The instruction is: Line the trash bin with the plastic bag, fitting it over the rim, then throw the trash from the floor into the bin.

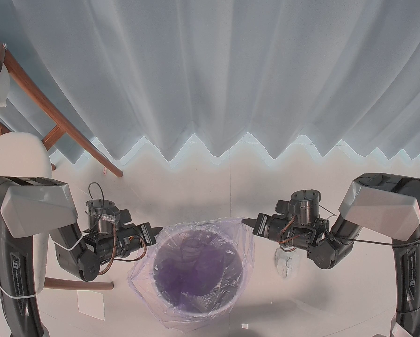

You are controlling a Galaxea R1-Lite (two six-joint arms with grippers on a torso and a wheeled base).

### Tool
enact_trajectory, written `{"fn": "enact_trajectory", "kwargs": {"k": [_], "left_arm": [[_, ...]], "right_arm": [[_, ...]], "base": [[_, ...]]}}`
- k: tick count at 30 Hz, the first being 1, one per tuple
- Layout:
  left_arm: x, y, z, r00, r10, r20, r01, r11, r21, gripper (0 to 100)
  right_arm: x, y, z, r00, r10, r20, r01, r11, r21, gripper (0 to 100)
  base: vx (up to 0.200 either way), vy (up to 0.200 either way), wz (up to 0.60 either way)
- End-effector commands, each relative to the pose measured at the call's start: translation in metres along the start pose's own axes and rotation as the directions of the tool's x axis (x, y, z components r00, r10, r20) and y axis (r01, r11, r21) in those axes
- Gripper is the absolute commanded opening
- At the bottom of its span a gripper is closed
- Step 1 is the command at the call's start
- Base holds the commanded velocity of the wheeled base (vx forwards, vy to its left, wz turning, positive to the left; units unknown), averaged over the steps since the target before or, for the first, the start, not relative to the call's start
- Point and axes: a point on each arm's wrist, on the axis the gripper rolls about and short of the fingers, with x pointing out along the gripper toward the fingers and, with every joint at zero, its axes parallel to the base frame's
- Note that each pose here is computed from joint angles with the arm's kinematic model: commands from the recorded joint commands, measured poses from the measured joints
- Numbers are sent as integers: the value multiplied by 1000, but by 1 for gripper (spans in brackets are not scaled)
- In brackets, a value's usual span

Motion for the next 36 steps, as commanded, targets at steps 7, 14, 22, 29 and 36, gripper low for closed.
{"fn": "enact_trajectory", "kwargs": {"k": [7,14,22,29,36], "left_arm": [[9,15,-4,1000,18,17,-17,998,-62,0],[15,23,-11,996,56,67,-51,996,-80,0],[17,23,-13,995,34,98,-27,997,-72,0],[7,13,-7,989,27,143,-19,998,-59,100],[-28,-4,-2,981,6,195,3,999,-47,100]], "right_arm": [[4,-14,-8,999,-15,-29,17,998,59,0],[9,-16,-10,999,-14,-30,17,996,85,0],[8,-23,-19,999,-20,-30,22,996,88,0],[-14,-2,-4,1000,5,14,-7,984,180,100],[-47,15,1,1000,20,24,-25,972,236,100]], "base": [[0,0,0],[0,0,0],[0,0,0],[0,0,0],[0,0,0]]}}
